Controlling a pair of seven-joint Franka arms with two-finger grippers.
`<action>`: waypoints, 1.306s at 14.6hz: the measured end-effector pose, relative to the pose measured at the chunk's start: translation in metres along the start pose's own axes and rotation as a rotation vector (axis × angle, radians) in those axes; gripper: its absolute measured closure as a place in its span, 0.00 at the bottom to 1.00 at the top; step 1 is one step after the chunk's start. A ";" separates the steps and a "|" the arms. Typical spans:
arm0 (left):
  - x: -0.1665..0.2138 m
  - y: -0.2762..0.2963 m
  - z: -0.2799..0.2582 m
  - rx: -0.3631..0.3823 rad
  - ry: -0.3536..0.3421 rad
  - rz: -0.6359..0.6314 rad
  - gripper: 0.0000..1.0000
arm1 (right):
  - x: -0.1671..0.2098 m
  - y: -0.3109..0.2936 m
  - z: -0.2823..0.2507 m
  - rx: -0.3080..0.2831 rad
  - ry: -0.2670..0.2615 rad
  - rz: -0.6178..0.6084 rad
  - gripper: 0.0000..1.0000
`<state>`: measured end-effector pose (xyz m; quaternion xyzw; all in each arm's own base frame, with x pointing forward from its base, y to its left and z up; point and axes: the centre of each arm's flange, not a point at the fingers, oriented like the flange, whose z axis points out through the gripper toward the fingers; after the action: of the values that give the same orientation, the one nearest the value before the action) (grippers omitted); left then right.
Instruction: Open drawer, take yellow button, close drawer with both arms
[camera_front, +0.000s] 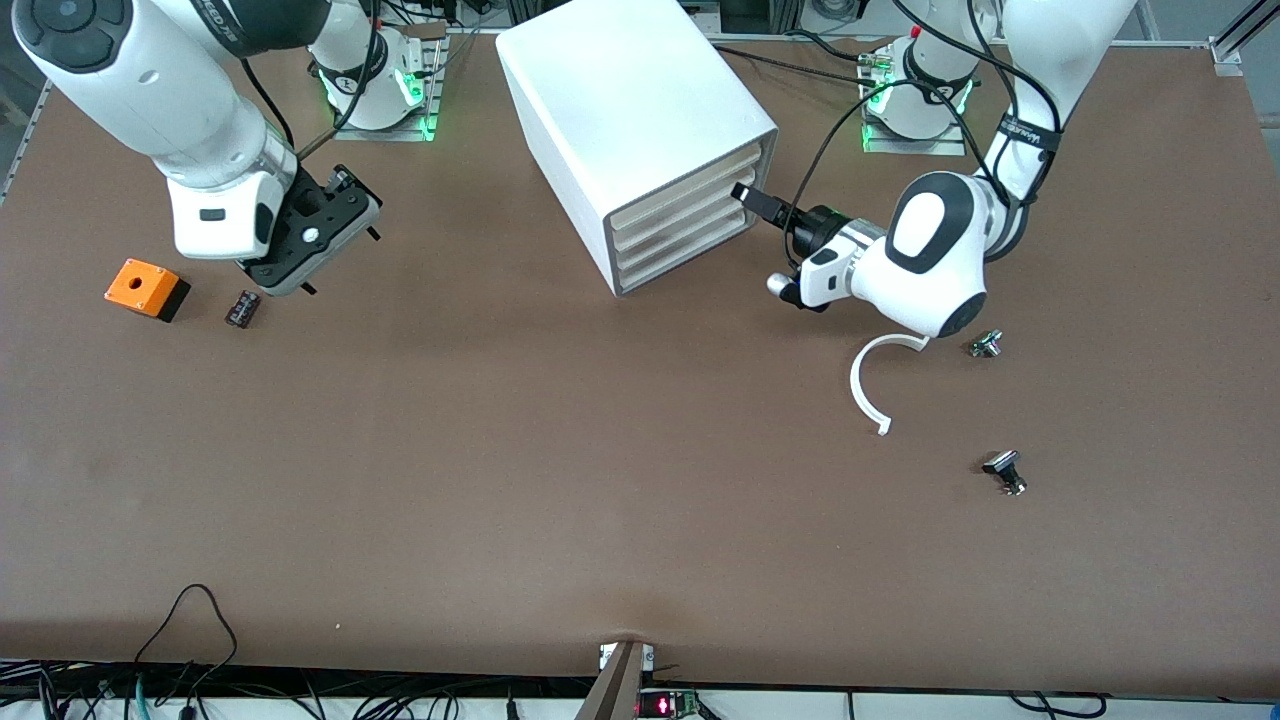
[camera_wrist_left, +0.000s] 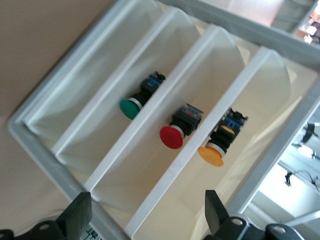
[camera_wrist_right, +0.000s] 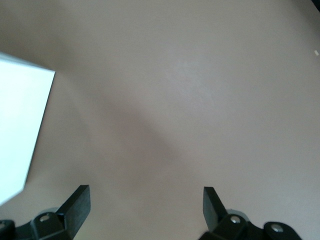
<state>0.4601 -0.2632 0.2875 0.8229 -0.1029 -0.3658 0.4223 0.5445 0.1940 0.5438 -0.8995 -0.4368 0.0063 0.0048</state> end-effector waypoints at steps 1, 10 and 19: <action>-0.001 0.000 0.008 -0.022 -0.009 0.018 0.00 | 0.001 0.001 0.003 0.004 -0.003 -0.061 0.00; -0.008 -0.012 0.050 -0.123 -0.052 0.088 0.24 | 0.044 -0.004 0.013 -0.036 -0.046 -0.541 0.00; -0.009 -0.014 0.067 -0.107 -0.052 0.101 0.72 | 0.060 -0.023 0.009 -0.048 -0.045 -0.644 0.00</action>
<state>0.4053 -0.2918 0.2560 0.7831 -0.1357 -0.3702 0.4809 0.5639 0.2553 0.5350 -0.7146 -0.6990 0.0139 -0.0240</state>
